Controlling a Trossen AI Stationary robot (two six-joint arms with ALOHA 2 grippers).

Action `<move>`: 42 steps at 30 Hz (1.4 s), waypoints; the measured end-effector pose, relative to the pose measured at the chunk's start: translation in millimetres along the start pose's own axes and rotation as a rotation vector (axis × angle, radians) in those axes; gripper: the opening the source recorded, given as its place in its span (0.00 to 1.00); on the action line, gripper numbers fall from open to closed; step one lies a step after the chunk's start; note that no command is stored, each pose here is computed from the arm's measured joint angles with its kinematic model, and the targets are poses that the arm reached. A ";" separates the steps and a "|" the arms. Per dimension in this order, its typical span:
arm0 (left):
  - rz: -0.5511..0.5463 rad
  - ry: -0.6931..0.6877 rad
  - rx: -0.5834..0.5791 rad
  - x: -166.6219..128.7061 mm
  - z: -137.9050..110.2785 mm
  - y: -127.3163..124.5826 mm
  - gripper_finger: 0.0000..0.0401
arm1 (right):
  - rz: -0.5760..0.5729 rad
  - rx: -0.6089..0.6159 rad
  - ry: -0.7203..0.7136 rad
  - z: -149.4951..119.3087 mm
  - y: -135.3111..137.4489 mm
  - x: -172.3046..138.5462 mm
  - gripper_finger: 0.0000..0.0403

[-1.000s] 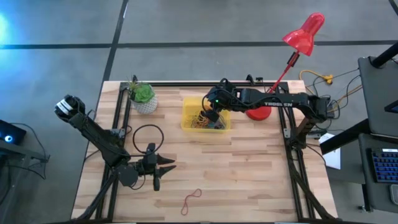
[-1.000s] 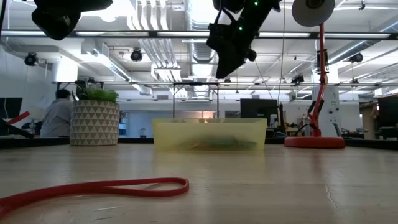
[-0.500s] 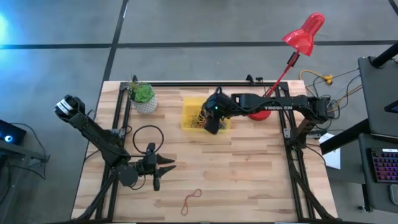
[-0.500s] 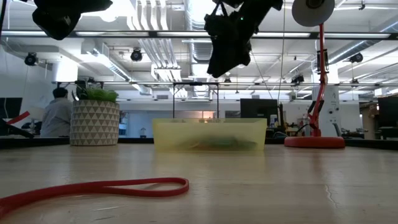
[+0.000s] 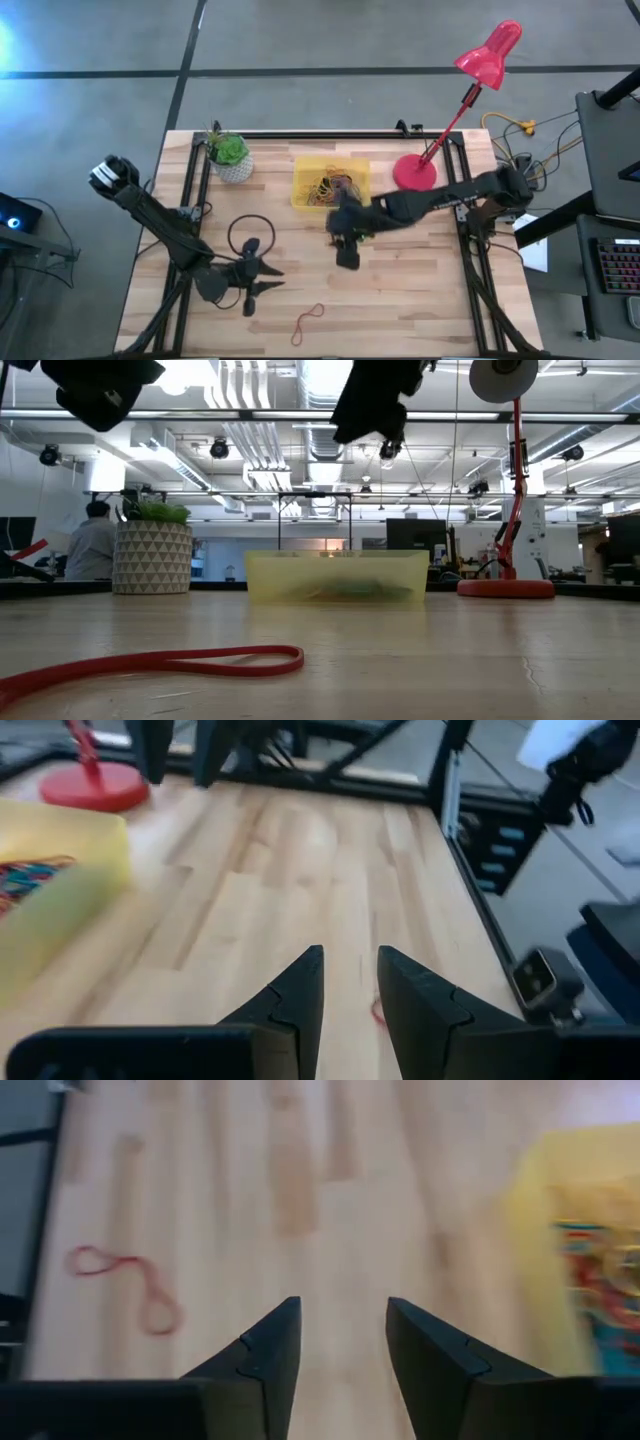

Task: Pick and place rubber bands into bin
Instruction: Put the red rubber band into the yellow bin

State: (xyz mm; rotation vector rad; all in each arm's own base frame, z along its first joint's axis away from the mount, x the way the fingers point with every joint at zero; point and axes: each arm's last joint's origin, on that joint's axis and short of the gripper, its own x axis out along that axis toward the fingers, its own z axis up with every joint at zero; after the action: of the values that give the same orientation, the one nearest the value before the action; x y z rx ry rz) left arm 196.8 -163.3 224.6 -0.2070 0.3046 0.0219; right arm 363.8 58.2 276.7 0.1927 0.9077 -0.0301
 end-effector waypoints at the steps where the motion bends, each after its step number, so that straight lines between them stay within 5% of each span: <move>1: -0.012 0.014 0.005 1.7 -1.8 -0.6 0.20 | 0.015 0.001 -0.006 -1.9 7.2 0.2 0.34; 9: -0.194 0.198 0.036 23.2 -17.7 -5.4 0.20 | 0.120 0.062 -0.022 -25.6 60.2 2.0 0.31; 18: -0.313 0.327 0.157 70.6 -25.0 -19.7 0.20 | 0.065 0.191 -0.035 -61.6 100.9 1.0 0.28; 24: -0.245 0.477 0.099 94.1 -26.2 -20.3 0.20 | 0.039 0.249 -0.050 -82.1 121.4 -3.2 0.27; 33: -0.141 0.556 -0.039 122.5 -14.0 -44.0 0.20 | -0.016 0.164 -0.046 -103.7 138.6 -11.9 0.28; 42: 0.003 0.729 0.031 150.1 -13.8 -60.2 0.20 | -0.047 0.073 0.018 -125.9 149.0 -19.3 0.25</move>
State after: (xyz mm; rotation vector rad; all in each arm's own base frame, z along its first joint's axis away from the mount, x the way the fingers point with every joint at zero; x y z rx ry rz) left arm 339.1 -226.5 178.7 -0.1777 1.0304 -0.0570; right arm 269.6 226.0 239.2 0.2397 0.9297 -0.1054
